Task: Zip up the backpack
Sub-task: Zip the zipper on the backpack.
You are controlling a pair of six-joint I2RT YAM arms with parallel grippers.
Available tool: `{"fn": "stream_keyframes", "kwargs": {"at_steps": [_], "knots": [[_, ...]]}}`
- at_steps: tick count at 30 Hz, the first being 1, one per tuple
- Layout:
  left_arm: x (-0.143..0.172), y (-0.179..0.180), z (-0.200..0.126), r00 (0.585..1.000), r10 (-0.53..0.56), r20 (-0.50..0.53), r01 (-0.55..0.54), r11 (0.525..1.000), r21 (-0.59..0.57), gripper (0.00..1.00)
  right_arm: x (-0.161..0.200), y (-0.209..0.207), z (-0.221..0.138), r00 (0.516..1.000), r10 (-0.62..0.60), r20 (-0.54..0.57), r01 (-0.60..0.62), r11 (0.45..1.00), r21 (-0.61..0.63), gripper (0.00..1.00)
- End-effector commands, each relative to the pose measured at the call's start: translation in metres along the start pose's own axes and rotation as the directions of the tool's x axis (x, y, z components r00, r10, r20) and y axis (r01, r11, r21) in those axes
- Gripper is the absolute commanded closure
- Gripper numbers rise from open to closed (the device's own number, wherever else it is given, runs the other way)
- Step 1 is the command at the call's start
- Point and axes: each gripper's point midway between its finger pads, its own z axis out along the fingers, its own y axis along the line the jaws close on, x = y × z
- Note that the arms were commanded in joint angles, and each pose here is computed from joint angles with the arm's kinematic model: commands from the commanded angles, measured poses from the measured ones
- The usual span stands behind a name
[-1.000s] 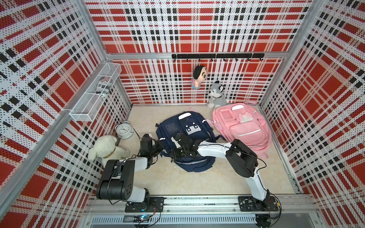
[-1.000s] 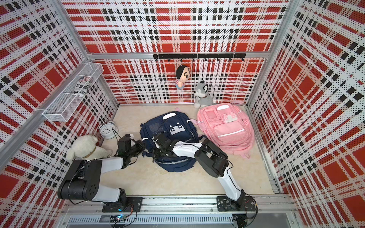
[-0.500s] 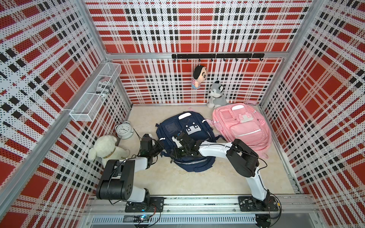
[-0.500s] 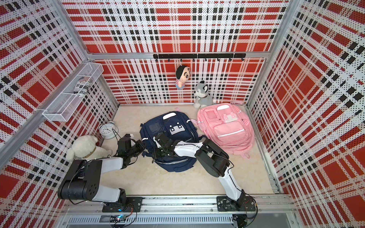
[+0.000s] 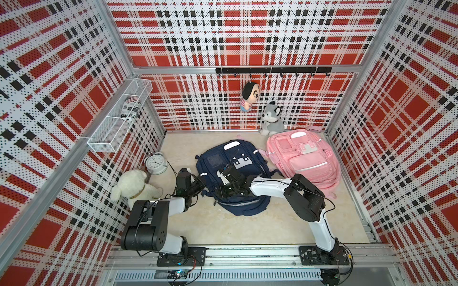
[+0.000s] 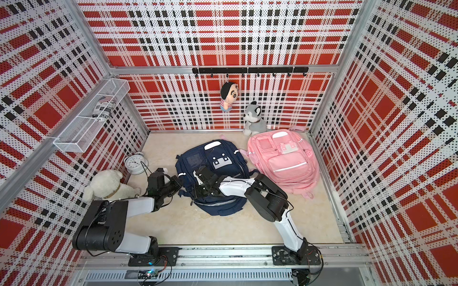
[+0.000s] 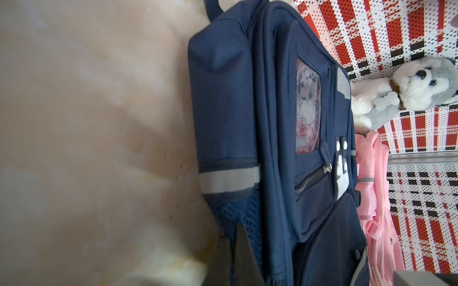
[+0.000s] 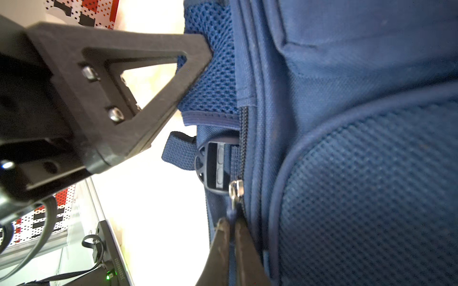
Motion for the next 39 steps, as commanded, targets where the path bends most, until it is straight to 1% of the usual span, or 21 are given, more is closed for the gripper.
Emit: {"fn": "stream_keyframes", "kwargs": {"at_steps": [1, 4, 10, 20, 23, 25, 39], "knots": [[-0.015, 0.000, 0.000, 0.998, 0.030, 0.053, -0.029, 1.000, -0.009, 1.00, -0.011, -0.010, -0.015, 0.999, -0.008, 0.031, 0.006, 0.999, 0.042, 0.93], [-0.016, 0.003, 0.001, 0.998, 0.034, 0.055, -0.033, 0.999, -0.022, 1.00, -0.012, -0.008, -0.017, 1.000, -0.017, 0.025, 0.016, 0.999, 0.037, 0.94], [-0.020, 0.006, 0.001, 0.997, 0.041, 0.065, -0.038, 0.998, -0.044, 1.00, -0.003, -0.007, -0.019, 0.999, -0.041, -0.032, 0.042, 0.998, 0.035, 1.00], [-0.026, 0.014, 0.005, 0.997, 0.039, 0.074, -0.034, 0.997, -0.074, 1.00, 0.008, -0.002, -0.034, 0.991, -0.096, -0.096, 0.097, 0.995, 0.005, 1.00], [-0.028, 0.016, 0.006, 0.996, 0.045, 0.076, -0.038, 0.995, -0.087, 1.00, 0.012, -0.002, -0.036, 0.989, -0.093, -0.117, 0.094, 0.996, -0.001, 1.00], [-0.030, 0.018, 0.007, 0.995, 0.050, 0.083, -0.041, 0.994, -0.101, 1.00, 0.015, 0.000, -0.038, 0.983, -0.129, -0.132, 0.128, 0.992, -0.017, 1.00], [-0.038, 0.028, 0.009, 0.993, 0.072, 0.096, -0.057, 0.987, -0.149, 1.00, 0.029, 0.001, -0.059, 0.958, -0.188, -0.217, 0.183, 0.982, -0.043, 1.00]]}}
